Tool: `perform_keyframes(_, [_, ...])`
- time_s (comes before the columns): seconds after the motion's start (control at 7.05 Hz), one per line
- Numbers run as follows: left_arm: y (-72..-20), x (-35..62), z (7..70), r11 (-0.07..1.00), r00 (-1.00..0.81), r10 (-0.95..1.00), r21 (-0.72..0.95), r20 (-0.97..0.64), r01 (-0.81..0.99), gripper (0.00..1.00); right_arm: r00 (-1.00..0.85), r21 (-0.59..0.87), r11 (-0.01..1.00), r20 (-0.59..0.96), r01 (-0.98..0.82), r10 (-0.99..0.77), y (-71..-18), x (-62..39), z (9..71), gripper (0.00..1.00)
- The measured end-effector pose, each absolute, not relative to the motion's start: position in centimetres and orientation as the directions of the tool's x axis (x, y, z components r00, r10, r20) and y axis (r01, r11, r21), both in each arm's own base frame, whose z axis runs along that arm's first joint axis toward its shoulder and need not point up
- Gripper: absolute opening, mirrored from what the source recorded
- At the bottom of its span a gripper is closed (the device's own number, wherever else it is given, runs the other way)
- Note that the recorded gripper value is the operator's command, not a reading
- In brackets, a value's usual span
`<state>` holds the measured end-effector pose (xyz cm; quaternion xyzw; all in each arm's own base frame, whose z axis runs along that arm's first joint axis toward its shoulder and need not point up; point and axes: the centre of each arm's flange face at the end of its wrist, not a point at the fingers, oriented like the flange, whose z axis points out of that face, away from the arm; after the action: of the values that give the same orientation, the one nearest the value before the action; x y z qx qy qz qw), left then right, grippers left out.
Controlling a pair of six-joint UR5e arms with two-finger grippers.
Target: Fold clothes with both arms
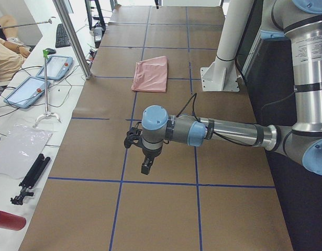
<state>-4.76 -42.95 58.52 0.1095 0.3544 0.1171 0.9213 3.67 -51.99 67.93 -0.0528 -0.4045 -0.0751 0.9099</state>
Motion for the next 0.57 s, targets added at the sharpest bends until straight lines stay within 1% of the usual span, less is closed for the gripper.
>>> perform_keyframes(0.28, [-43.3, -4.7, 58.0, 0.946, 0.72, 0.299, 0.293, -0.626, -0.139, 1.0, 0.661, -0.029, 0.983, 0.744, 0.181, -0.1, -52.0, 3.6, 67.8, 1.0])
perform_keyframes(0.57, [-43.3, -4.7, 60.1, 0.957, 0.722, 0.274, 0.255, -0.636, -0.139, 1.0, 0.66, -0.002, 0.984, 0.741, 0.181, -0.12, -52.2, 3.5, 67.7, 1.0])
